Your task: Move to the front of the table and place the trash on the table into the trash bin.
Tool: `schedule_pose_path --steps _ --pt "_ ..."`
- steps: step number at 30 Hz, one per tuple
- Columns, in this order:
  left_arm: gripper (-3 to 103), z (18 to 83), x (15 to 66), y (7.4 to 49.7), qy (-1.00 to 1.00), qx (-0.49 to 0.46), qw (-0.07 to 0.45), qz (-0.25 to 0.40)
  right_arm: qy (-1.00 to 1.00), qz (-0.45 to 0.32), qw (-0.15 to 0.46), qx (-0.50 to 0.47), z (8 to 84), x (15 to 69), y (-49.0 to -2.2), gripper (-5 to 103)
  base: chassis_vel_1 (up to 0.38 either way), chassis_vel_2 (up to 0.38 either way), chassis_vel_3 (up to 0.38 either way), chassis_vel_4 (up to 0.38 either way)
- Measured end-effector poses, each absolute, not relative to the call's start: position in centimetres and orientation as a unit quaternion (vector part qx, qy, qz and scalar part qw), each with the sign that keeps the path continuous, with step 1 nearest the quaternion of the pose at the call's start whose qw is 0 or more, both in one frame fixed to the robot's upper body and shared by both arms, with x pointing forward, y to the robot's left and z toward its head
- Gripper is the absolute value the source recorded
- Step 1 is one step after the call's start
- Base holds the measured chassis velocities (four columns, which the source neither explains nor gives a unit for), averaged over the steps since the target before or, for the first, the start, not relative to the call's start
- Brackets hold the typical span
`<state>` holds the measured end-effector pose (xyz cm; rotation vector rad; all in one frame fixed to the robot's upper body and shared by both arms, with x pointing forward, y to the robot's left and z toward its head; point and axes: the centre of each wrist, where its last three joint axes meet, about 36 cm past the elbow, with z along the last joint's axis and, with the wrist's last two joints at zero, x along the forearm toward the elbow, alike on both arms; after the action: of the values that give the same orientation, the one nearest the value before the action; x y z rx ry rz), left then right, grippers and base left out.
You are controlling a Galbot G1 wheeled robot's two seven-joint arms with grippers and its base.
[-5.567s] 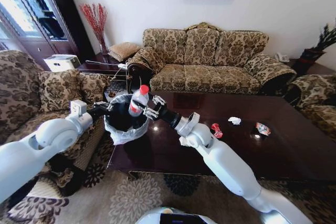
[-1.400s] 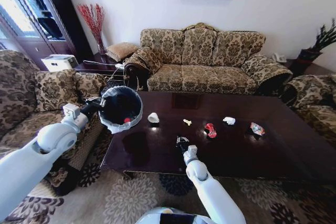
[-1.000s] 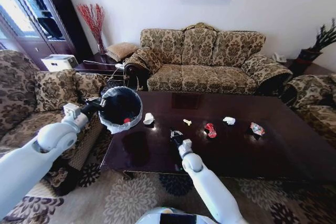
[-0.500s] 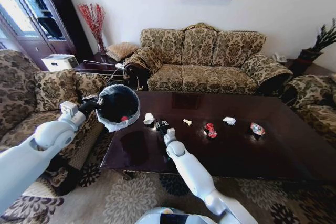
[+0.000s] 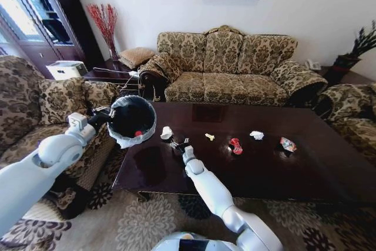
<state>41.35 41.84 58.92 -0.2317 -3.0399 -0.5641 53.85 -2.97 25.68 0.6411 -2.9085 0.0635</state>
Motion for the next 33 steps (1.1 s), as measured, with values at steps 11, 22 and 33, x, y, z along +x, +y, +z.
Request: schedule_pose_path --steps 11,22,33 --pt "3 58.8 41.3 41.8 -0.981 -0.074 0.022 -0.180 -0.968 0.010 0.087 0.233 25.8 55.0 -2.8 97 0.000 0.000 0.000 0.000" --pt "3 58.6 41.2 41.6 -0.981 -0.076 0.025 -0.177 -0.966 0.014 0.094 0.239 24.8 55.5 -3.4 86 0.000 0.000 0.000 0.000" --pt "3 58.5 41.2 41.7 -0.981 -0.075 0.028 -0.178 -0.962 0.008 0.093 0.257 25.1 56.1 -3.2 93 0.000 0.000 0.000 0.000"
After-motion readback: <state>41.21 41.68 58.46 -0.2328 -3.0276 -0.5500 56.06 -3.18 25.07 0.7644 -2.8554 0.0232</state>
